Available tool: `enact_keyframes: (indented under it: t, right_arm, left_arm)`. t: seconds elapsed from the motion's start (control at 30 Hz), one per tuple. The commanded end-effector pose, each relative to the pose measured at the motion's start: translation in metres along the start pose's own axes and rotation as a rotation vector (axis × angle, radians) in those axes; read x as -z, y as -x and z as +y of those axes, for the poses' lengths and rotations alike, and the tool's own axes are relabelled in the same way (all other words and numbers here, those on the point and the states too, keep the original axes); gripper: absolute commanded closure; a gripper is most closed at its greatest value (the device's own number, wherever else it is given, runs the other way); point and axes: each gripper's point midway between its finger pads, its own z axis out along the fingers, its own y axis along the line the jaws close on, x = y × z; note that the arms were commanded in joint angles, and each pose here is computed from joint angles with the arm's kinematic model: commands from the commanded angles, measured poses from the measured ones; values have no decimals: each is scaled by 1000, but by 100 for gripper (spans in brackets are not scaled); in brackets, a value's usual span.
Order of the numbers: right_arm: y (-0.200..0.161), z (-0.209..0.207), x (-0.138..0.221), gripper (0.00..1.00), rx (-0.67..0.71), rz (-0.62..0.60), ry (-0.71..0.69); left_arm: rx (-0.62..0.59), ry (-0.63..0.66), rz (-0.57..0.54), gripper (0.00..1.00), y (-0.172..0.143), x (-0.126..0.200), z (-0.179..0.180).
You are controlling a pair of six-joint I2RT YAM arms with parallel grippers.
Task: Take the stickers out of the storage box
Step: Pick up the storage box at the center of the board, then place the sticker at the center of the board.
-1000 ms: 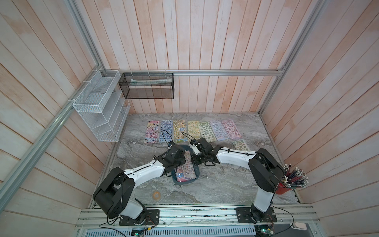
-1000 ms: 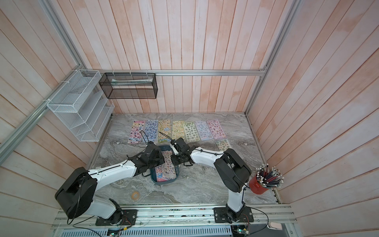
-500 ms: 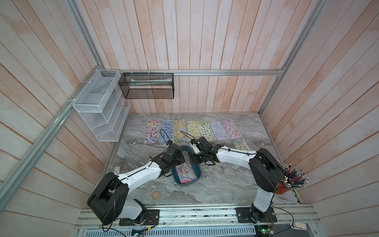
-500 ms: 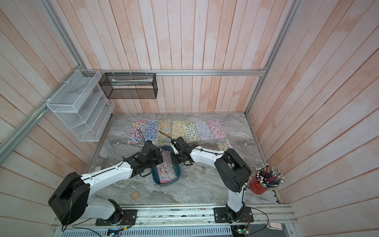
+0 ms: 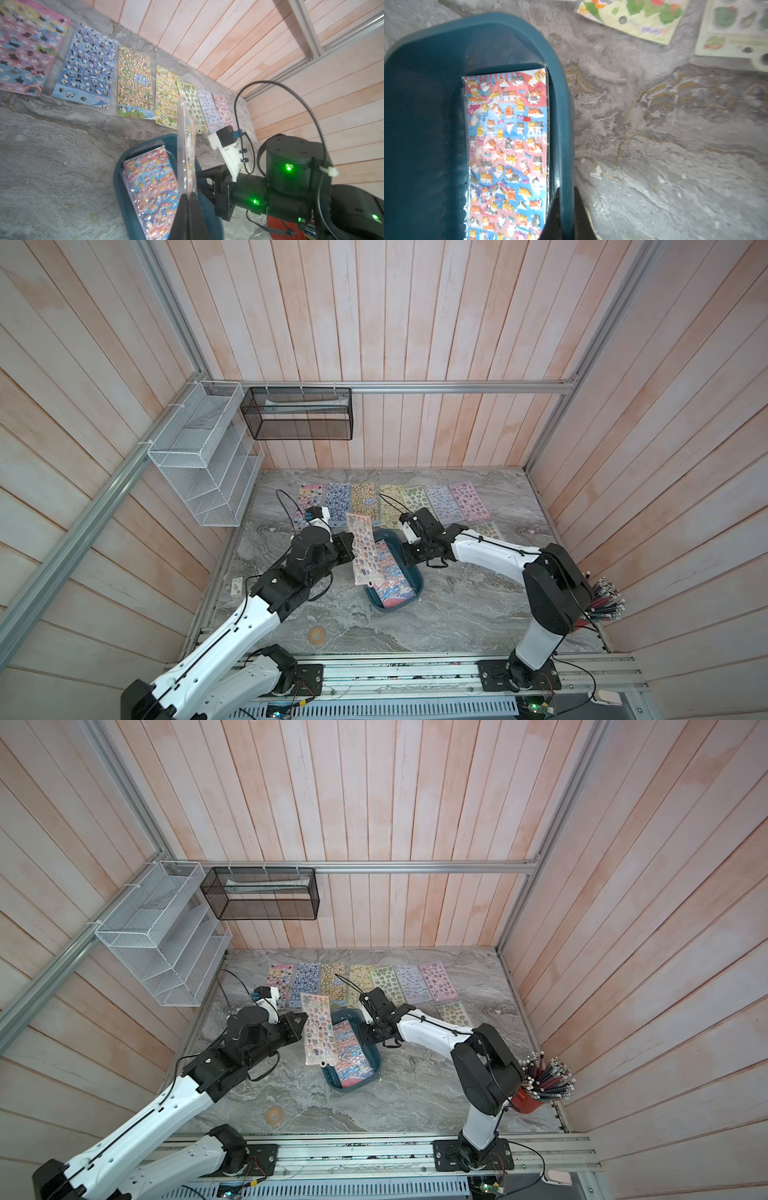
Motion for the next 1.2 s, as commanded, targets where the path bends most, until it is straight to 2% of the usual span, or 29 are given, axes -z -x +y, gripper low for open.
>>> enact_keyframes:
  t: [0.0, 0.13, 0.23, 0.4, 0.6, 0.83, 1.17]
  right_arm:
    - [27, -5, 43, 100, -49, -87, -3]
    - [42, -27, 84, 100, -123, -162, -6]
    - [56, -45, 124, 100, -197, -253, 12]
    - [76, -71, 189, 100, -284, -416, 40]
    - [87, -91, 237, 100, -337, -500, 66]
    - [95, -102, 261, 100, -373, -558, 120]
    - [100, -106, 266, 100, -363, -579, 125]
  left_arm:
    - [-31, 58, 20, 100, -3, 22, 17]
    - [-16, 74, 13, 100, -10, 36, 33]
    - [22, 63, 24, 100, -23, 34, 42]
    - [128, -33, 71, 100, -55, 2, 47]
    - [144, -103, 109, 100, -81, -51, 35]
    - [144, -178, 188, 100, -110, -129, -16]
    - [289, -199, 217, 100, -143, -214, -65]
